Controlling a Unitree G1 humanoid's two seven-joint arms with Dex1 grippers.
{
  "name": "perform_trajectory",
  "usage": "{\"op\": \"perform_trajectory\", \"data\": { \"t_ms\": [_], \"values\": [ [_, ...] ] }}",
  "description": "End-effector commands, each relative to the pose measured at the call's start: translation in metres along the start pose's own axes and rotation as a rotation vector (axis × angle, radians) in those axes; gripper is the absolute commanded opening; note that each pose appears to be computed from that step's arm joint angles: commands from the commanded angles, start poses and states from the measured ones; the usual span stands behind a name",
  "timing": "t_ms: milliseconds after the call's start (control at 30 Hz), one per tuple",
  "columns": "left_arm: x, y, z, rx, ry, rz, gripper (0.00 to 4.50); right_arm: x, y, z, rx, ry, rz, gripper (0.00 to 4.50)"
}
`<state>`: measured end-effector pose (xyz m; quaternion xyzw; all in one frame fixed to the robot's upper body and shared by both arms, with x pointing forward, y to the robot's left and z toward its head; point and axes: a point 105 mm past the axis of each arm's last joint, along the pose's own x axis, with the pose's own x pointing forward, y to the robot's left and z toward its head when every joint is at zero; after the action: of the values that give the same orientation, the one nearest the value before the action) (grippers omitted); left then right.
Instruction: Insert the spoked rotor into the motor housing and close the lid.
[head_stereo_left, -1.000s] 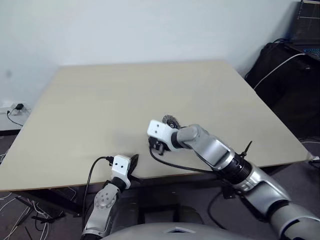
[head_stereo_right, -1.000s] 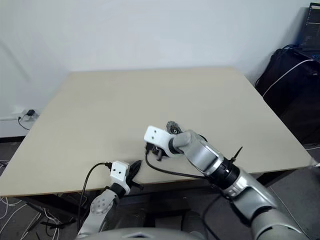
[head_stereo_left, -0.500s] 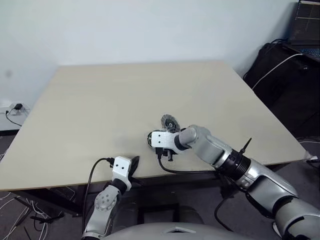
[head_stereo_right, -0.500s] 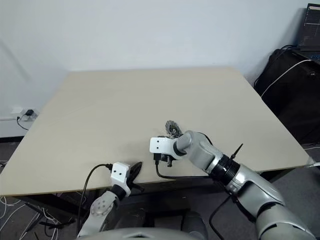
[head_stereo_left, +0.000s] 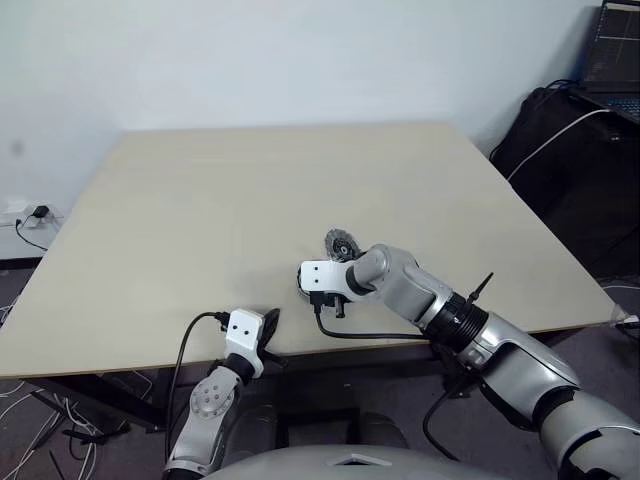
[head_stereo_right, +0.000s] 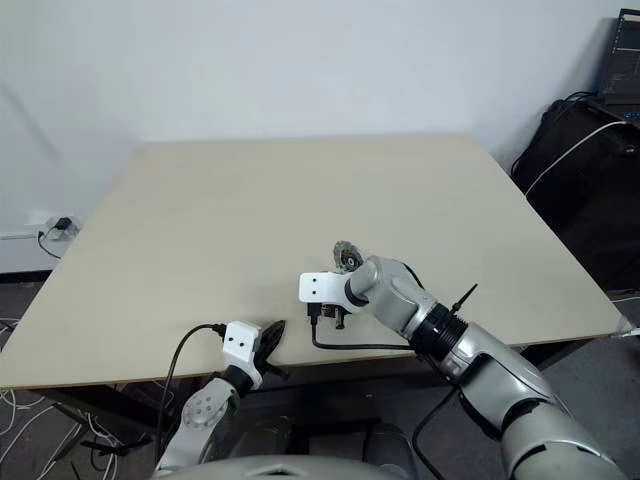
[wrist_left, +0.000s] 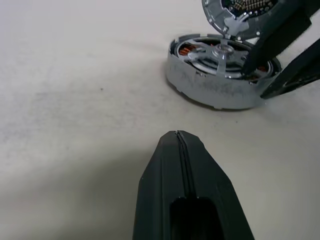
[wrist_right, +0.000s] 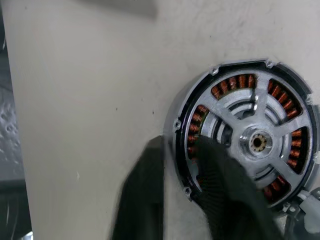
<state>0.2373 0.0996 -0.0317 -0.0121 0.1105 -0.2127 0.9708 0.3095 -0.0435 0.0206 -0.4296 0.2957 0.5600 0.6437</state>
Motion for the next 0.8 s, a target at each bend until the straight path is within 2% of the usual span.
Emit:
{"op": "perform_trajectory", "data": {
  "t_ms": [33, 267, 433, 567, 800],
  "values": [
    [0.002, -0.001, 0.014, 0.016, -0.049, -0.004, 0.0, -0.003, -0.004, 0.003, 0.03, -0.02, -0.034, 0.07],
    [0.0, -0.005, 0.018, 0.015, -0.051, -0.008, 0.0, -0.01, 0.0, 0.011, 0.168, -0.089, -0.083, 0.07],
    [0.001, -0.005, 0.017, 0.013, -0.041, -0.013, 0.0, -0.015, 0.005, 0.022, 0.391, -0.153, -0.11, 0.07],
    [0.002, -0.005, 0.012, 0.011, -0.029, -0.018, 0.0, -0.015, 0.013, 0.03, 0.481, -0.171, -0.101, 0.07],
    [0.003, -0.005, 0.006, 0.009, -0.019, -0.023, 0.0, -0.008, 0.011, 0.034, 0.58, -0.161, -0.122, 0.07]
  ]
}}
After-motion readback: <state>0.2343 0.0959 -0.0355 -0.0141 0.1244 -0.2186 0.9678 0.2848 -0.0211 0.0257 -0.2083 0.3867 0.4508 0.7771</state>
